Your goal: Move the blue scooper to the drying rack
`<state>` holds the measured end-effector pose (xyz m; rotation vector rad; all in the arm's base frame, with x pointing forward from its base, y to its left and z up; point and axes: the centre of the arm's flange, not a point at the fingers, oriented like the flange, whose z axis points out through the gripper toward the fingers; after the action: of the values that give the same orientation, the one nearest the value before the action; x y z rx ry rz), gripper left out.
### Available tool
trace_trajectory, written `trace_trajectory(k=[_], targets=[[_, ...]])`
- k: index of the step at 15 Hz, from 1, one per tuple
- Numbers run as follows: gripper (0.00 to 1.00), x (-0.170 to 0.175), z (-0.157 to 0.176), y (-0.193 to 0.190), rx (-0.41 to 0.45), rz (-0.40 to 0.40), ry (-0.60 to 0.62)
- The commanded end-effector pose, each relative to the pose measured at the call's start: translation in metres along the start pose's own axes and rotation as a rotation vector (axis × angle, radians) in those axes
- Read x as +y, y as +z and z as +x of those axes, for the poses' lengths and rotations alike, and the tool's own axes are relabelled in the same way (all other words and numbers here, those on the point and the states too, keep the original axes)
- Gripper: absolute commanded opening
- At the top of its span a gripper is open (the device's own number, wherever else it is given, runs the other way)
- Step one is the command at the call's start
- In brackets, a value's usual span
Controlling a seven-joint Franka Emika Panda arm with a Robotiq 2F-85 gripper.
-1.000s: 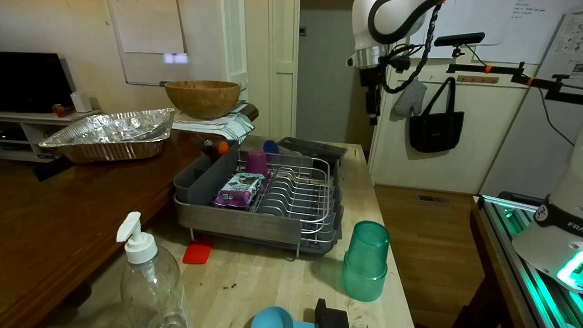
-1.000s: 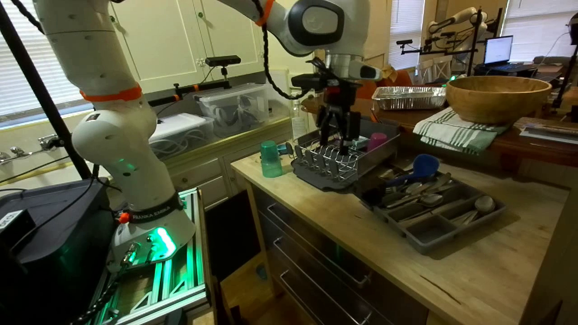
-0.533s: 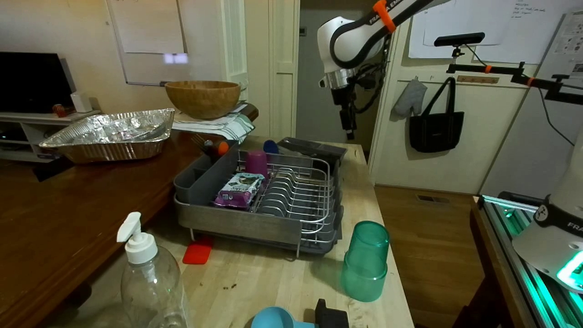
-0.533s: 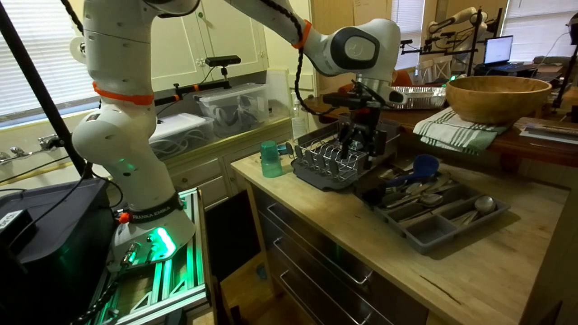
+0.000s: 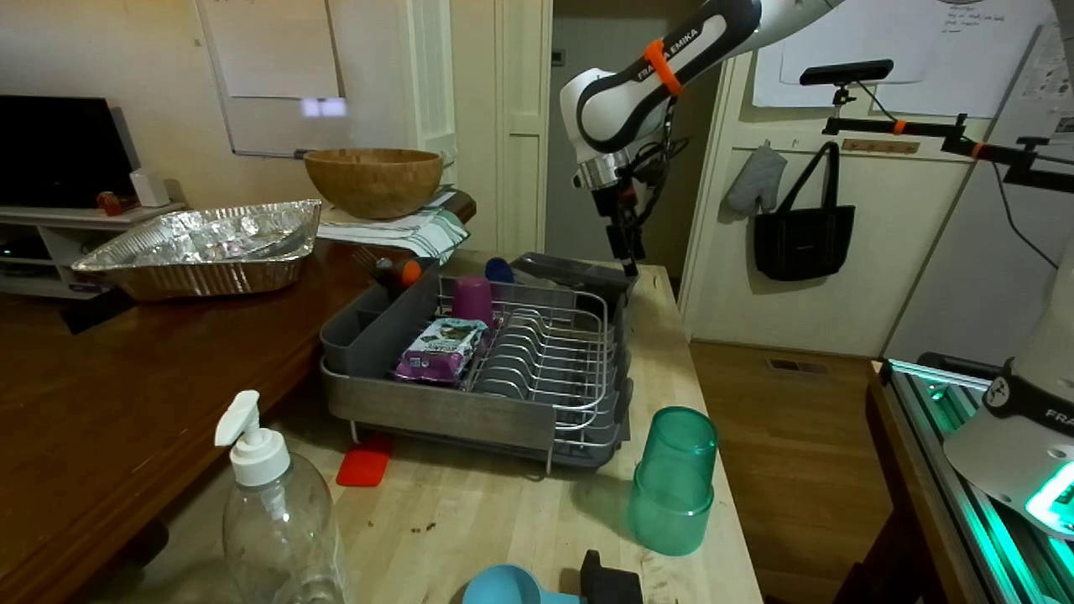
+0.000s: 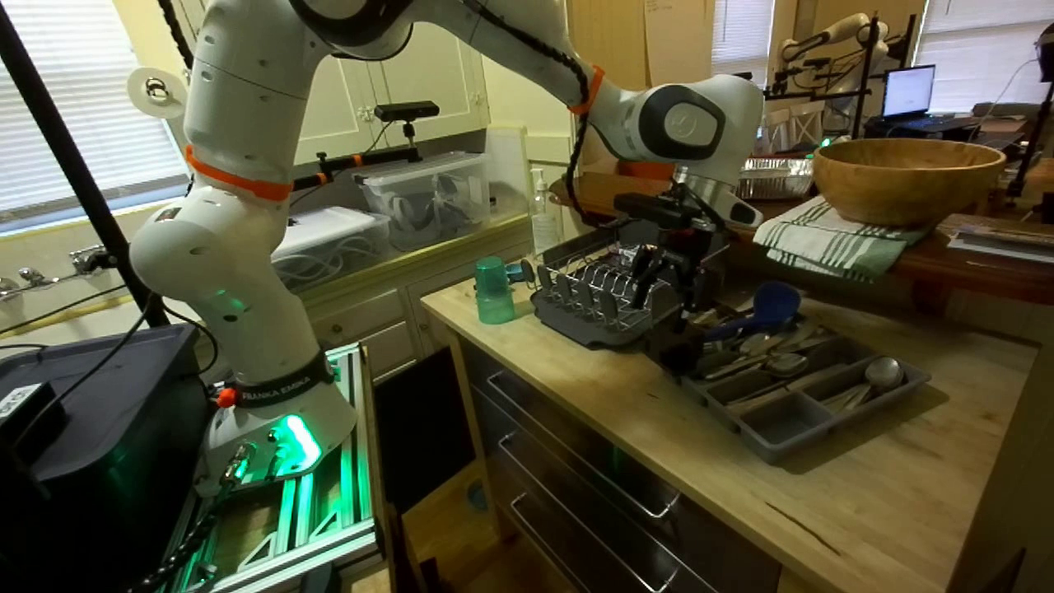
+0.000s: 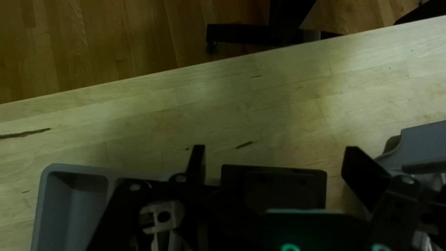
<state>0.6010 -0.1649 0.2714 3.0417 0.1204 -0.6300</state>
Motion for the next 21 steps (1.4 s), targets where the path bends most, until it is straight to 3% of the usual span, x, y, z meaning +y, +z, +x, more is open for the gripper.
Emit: trace_trajectory(k=[1, 6, 13, 17, 18, 21], targets=[[1.0, -0.002, 0.008, 0.008, -0.035, -0.027, -0.024], [1.0, -0.011, 0.032, 0.045, -0.095, 0.009, -0.096], [1.0, -0.019, 0.047, 0.059, 0.004, -0.023, -0.053], [1.0, -0.029, 0.05, 0.06, 0.016, 0.012, -0.021], [0.81, -0.032, 0.049, 0.06, 0.02, 0.024, -0.007], [0.58, -0.035, 0.047, 0.06, 0.042, 0.039, 0.039]])
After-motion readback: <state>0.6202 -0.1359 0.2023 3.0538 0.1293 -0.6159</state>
